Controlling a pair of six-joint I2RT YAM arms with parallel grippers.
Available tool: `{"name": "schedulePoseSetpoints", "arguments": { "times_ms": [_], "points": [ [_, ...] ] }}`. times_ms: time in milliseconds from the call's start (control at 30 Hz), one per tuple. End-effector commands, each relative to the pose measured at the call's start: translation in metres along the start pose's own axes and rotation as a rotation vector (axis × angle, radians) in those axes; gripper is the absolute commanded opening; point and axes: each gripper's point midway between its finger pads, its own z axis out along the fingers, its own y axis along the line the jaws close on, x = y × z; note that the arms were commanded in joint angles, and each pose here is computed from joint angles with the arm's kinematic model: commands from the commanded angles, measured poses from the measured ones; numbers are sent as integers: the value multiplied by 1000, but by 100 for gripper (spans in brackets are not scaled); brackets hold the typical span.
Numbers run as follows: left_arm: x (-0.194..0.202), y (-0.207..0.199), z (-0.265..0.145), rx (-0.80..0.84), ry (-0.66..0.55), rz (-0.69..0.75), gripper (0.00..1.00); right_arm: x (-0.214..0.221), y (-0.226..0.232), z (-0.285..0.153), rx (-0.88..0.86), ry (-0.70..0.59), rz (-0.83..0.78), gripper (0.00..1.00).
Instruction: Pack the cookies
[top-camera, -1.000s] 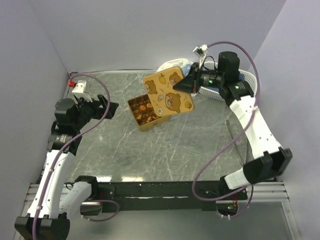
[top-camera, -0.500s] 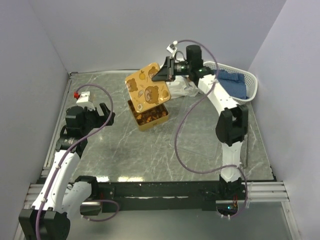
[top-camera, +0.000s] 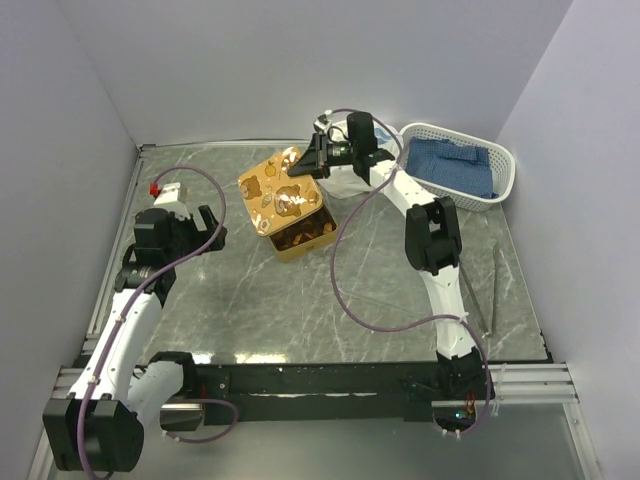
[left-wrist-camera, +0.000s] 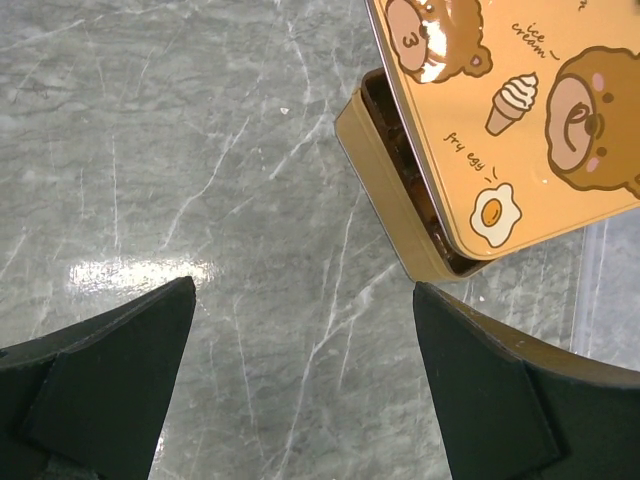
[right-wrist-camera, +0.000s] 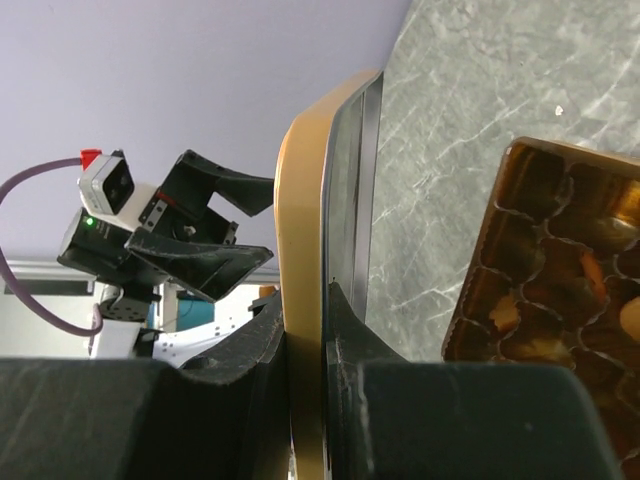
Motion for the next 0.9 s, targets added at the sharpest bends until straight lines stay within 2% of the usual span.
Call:
{"name": "schedulePoseSetpoints", "arguments": {
  "times_ms": [0,533,867],
  "points": [
    [-21,-7,-4,32,-44,18,97,-6,20,4,-63,13,-62,0],
    [-17,-8,-1,50,-21,10,96,0,-40,13,35,25,-15,0],
    [-14,-7,1,49,-4,8,97,-4,-56,2,71,10,9,2]
  ]
}}
